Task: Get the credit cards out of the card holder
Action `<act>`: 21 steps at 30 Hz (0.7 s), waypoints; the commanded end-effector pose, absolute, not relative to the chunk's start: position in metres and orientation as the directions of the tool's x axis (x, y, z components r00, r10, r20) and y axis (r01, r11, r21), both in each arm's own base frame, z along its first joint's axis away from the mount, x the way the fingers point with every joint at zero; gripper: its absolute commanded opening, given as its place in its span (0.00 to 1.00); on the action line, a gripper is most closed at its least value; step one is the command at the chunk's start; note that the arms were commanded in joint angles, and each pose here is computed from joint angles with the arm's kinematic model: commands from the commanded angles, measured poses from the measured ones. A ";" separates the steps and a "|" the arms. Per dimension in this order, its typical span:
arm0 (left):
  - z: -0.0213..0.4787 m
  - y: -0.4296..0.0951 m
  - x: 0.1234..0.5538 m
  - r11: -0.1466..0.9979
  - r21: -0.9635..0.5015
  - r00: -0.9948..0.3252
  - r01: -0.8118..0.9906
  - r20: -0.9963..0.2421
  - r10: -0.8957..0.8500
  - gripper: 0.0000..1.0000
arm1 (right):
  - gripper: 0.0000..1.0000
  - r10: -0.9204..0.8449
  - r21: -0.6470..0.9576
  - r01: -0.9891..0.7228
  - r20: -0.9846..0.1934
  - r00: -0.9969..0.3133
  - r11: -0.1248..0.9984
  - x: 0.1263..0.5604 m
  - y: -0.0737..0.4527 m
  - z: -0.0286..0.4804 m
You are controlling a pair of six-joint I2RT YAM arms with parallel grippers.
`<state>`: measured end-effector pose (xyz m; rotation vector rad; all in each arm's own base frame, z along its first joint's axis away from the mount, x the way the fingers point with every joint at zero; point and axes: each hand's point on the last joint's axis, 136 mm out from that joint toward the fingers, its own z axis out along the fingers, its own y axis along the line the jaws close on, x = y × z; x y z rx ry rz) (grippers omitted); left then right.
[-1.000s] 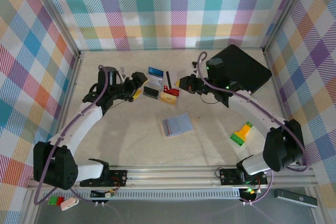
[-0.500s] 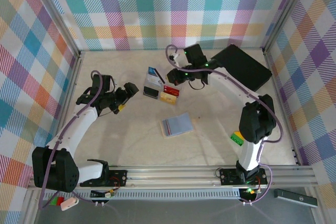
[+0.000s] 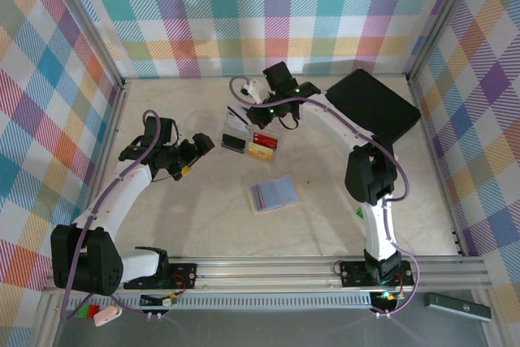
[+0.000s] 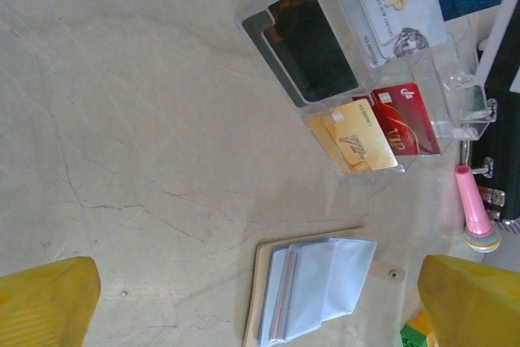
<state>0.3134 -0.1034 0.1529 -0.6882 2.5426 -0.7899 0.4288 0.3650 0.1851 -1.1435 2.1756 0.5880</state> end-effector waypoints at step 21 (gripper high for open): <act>0.151 -0.105 0.318 0.719 -0.605 -0.823 -0.343 -0.176 -0.541 1.00 | 0.06 -0.762 -0.040 -0.917 -0.571 -0.306 0.397 0.448 0.368 0.131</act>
